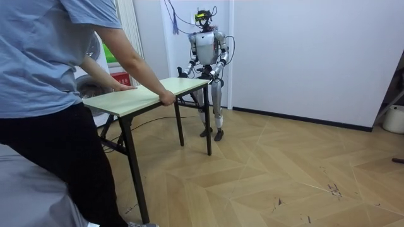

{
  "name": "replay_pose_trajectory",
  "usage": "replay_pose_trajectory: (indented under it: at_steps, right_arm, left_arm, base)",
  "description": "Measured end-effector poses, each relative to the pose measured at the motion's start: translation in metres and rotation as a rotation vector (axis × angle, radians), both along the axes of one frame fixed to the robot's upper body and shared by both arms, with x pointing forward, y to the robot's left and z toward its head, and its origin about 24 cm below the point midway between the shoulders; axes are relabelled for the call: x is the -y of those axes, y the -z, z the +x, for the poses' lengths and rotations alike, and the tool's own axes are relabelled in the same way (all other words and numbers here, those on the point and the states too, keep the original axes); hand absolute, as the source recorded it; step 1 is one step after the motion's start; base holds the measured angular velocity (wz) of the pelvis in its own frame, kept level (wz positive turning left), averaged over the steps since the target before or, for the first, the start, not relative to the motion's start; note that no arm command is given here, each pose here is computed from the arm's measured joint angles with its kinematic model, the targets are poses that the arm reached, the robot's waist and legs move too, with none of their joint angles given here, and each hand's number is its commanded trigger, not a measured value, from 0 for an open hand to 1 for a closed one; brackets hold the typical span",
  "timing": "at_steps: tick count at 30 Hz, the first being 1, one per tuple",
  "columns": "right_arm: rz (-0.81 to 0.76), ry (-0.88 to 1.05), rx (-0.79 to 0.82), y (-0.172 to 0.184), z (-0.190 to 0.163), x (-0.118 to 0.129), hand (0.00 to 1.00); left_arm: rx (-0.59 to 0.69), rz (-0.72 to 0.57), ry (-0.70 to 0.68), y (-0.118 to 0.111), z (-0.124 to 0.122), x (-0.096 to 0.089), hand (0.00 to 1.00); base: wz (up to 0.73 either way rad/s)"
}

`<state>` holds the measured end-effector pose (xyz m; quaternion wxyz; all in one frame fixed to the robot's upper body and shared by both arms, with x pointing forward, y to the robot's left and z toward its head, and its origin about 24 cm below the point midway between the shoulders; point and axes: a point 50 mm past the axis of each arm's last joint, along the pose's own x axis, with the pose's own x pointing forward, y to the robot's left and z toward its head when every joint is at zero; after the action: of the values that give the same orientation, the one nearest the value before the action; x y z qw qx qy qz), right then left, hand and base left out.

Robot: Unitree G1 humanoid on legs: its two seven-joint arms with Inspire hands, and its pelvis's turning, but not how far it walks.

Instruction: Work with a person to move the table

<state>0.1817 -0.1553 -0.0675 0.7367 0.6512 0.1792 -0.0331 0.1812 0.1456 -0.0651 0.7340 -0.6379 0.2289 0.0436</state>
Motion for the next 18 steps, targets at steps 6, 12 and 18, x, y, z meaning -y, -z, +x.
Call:
replay_pose_trajectory:
  at_steps: [6, 12, 18]
  right_arm:
    - [-0.002, 0.000, -0.008, 0.000, 0.001, -0.001, 1.00]
    - [-0.020, 0.013, -0.135, 0.008, -0.001, -0.004, 1.00]
    - [-0.024, 0.023, -0.141, 0.010, -0.004, -0.011, 1.00]
  left_arm:
    - [-0.013, 0.006, 0.000, 0.000, 0.000, 0.000, 1.00]
    - [-0.088, 0.028, 0.000, 0.004, 0.000, 0.005, 1.00]
    - [-0.103, 0.049, 0.002, 0.004, -0.001, 0.005, 1.00]
  base:
    - [0.00]
    - [-0.02]
    - [-0.02]
